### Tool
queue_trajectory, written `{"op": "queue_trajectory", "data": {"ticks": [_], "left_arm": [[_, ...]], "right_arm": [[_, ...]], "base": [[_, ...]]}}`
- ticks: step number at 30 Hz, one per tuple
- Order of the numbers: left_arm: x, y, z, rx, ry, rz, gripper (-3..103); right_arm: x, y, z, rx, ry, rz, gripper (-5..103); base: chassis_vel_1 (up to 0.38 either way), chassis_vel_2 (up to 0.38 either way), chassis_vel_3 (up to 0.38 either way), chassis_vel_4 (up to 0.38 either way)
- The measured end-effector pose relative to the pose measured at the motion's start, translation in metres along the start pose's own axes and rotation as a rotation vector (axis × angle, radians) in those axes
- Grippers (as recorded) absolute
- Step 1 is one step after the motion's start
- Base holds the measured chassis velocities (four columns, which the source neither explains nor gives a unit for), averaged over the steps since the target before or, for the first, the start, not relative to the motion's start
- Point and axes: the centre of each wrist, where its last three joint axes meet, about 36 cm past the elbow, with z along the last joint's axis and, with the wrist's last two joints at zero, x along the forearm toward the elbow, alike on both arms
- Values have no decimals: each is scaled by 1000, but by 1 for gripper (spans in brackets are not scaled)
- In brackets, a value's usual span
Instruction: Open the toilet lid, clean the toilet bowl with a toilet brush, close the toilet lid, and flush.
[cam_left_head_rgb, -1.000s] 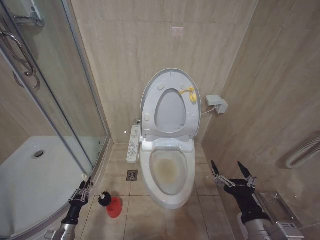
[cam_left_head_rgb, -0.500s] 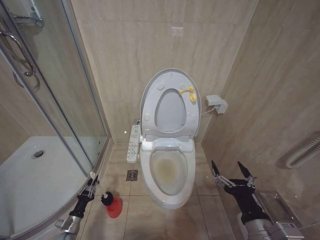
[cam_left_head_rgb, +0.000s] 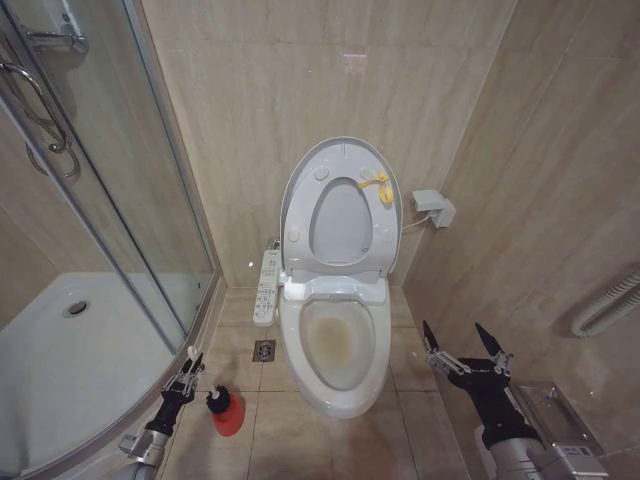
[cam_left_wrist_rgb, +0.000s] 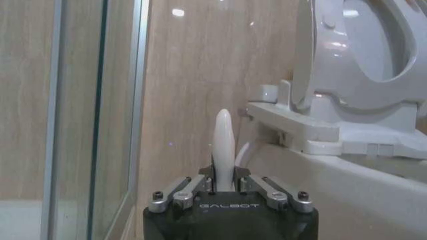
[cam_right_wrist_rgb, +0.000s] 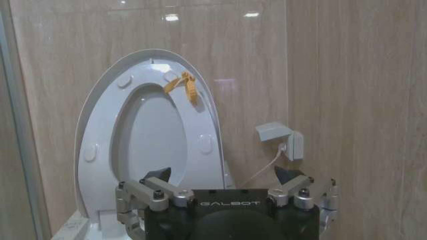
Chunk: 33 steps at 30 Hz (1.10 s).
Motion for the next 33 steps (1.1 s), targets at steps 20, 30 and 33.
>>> {"op": "queue_trajectory", "data": {"ticks": [20, 30, 33], "left_arm": [[-2, 7, 21, 0, 71, 8, 19], [-13, 9, 19, -8, 65, 14, 19], [-5, 11, 23, -14, 93, 13, 19]], "right_arm": [[0, 0, 0, 0, 0, 0, 100], [0, 0, 0, 0, 0, 0, 100], [0, 0, 0, 0, 0, 0, 100]], "base": [[0, 0, 0, 0], [0, 0, 0, 0], [0, 0, 0, 0]]}}
